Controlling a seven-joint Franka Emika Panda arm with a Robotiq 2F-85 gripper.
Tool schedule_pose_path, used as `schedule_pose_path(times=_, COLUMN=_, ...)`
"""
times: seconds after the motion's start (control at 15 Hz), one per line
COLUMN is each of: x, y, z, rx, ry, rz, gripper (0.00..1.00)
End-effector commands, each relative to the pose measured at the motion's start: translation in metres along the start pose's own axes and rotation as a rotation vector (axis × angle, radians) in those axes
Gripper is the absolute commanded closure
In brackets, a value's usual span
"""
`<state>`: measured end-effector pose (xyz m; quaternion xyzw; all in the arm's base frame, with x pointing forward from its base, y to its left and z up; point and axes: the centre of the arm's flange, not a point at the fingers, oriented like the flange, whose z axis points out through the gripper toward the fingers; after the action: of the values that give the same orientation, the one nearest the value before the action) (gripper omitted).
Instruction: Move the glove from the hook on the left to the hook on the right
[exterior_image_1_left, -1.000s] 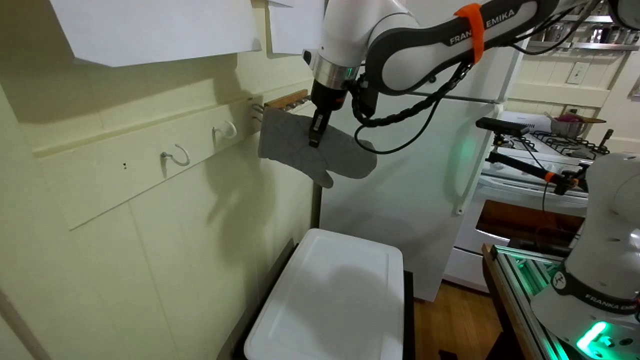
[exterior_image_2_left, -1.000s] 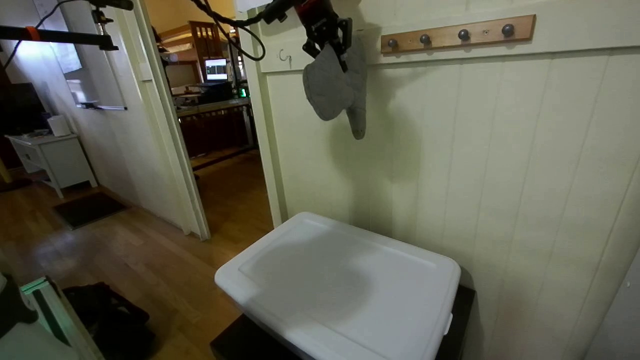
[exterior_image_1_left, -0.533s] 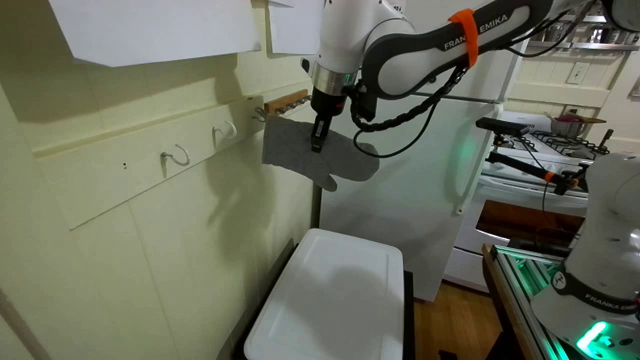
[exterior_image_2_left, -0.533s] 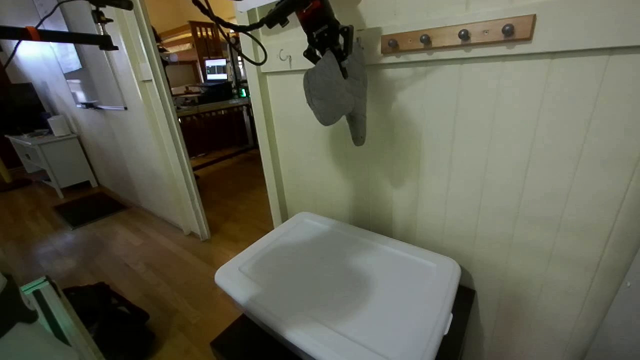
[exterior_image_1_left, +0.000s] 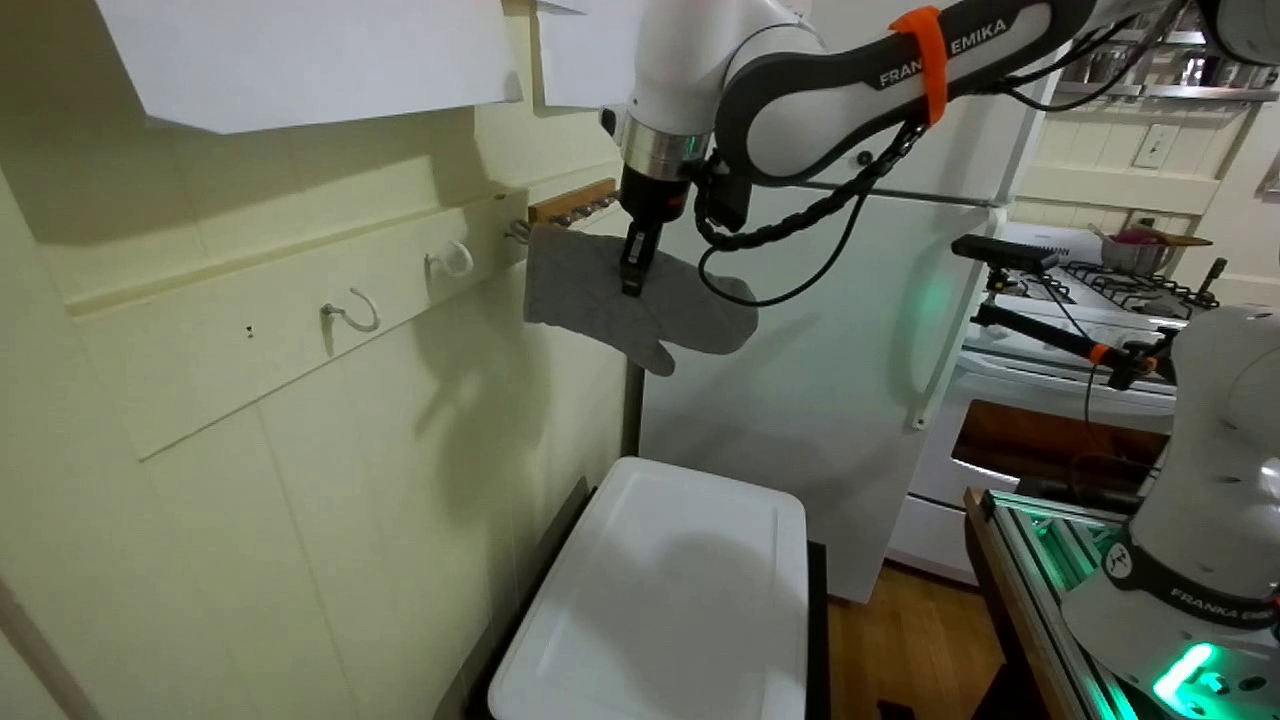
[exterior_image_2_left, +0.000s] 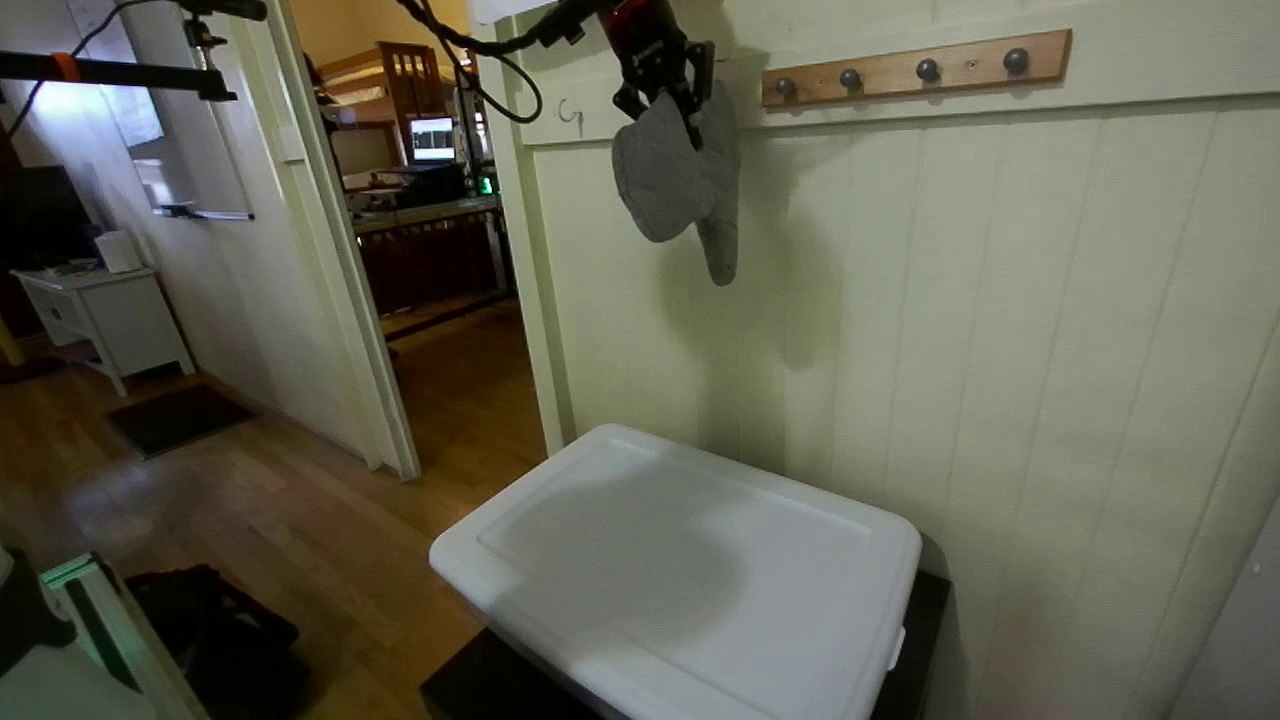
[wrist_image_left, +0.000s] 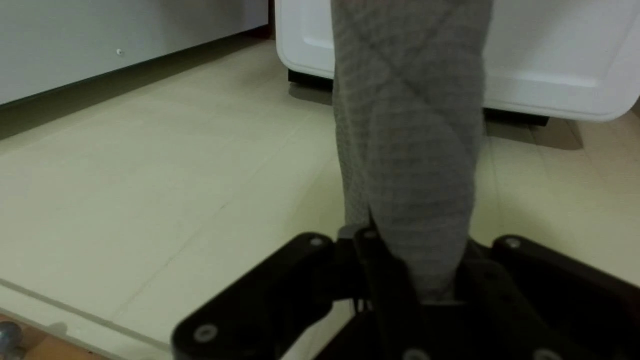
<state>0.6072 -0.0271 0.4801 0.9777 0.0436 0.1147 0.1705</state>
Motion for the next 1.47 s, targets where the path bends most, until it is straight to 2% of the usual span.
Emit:
schedule_pose_path(times=0.0, x=0.01, y=0.006, z=-0.007, rx=0.01, ry=-0.021, rz=0.001, gripper=0.97)
schedule_pose_path(times=0.8, x=-0.002, y=0.0, z=0.03, rx=0.001, ry=-0.134, rz=-0.08, gripper=0.97)
schedule_pose_path(times=0.87, x=-0.002, y=-0.001, z=0.033, rx=0.001, ry=-0.135, rz=-0.076, gripper=0.91)
schedule_pose_path(times=0.93, x=-0.004, y=-0.002, z=0.034, rx=0.007, ry=-0.139, rz=-0.062, gripper=0.62)
schedule_pose_path(times=1.0, x=-0.005, y=-0.003, z=0.034, rx=0.011, ry=-0.14, rz=-0.055, gripper=0.61)
schedule_pose_path(times=1.4, x=-0.025, y=-0.021, z=0.04, rx=0.047, ry=-0.178, rz=0.096, gripper=0.16)
